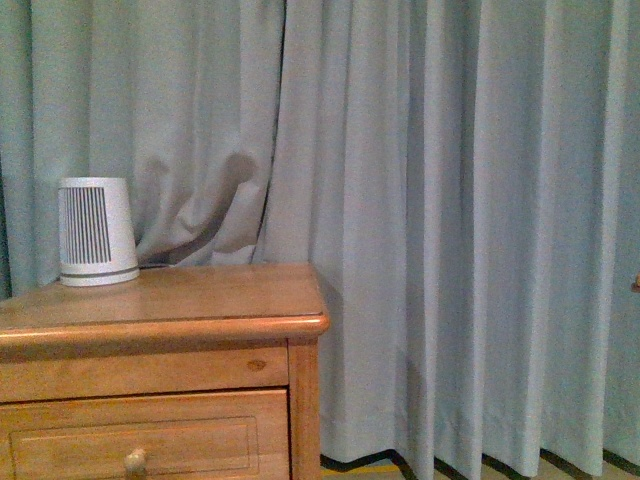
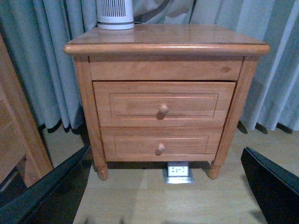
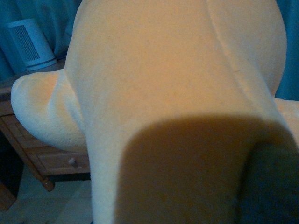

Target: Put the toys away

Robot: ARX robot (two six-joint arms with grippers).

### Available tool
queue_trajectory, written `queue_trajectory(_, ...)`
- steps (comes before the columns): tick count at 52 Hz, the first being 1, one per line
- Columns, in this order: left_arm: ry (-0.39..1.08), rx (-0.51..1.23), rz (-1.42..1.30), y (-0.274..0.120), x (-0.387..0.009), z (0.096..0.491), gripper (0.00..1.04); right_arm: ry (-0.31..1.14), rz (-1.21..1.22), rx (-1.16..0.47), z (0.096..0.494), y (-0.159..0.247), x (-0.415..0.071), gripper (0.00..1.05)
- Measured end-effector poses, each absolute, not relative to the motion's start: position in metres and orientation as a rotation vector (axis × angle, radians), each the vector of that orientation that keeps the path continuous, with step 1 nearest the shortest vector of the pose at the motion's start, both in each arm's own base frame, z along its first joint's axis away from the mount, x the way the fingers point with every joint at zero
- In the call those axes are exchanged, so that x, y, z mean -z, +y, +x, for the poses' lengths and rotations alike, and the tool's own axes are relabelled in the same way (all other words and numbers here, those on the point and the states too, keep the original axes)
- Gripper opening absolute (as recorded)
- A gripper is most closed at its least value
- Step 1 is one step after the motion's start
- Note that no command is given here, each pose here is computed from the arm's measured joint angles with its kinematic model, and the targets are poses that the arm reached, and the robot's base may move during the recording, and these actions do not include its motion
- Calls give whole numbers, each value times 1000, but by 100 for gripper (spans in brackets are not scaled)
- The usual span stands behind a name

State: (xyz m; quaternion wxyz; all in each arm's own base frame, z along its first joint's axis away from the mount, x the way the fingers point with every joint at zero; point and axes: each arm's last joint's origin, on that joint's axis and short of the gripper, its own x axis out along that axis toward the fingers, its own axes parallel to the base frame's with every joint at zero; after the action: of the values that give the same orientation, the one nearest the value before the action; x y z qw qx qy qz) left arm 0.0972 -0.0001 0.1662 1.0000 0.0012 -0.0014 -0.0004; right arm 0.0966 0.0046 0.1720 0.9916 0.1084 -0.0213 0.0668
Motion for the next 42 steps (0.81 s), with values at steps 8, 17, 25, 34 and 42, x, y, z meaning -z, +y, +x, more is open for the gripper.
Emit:
queue_trajectory(8,-3,1,2,0,-166,97,99,-43,217,-134,97,5,-172,22)
queue_trajectory(17,-3,-5,2,0,-166,97,99,-41,217,-145,97,5,-172,22)
queue_trajectory(25,-3,-2,2,0,-166,97,99,-42,217,-138,97,5,-172,22)
queue_trajectory(34,-3,0,2,0,-166,97,99,-44,217,-126,97,4,-172,22)
queue_trajectory(42,-3,0,2,0,-166,97,99,-43,217,-129,97,5,-172,22)
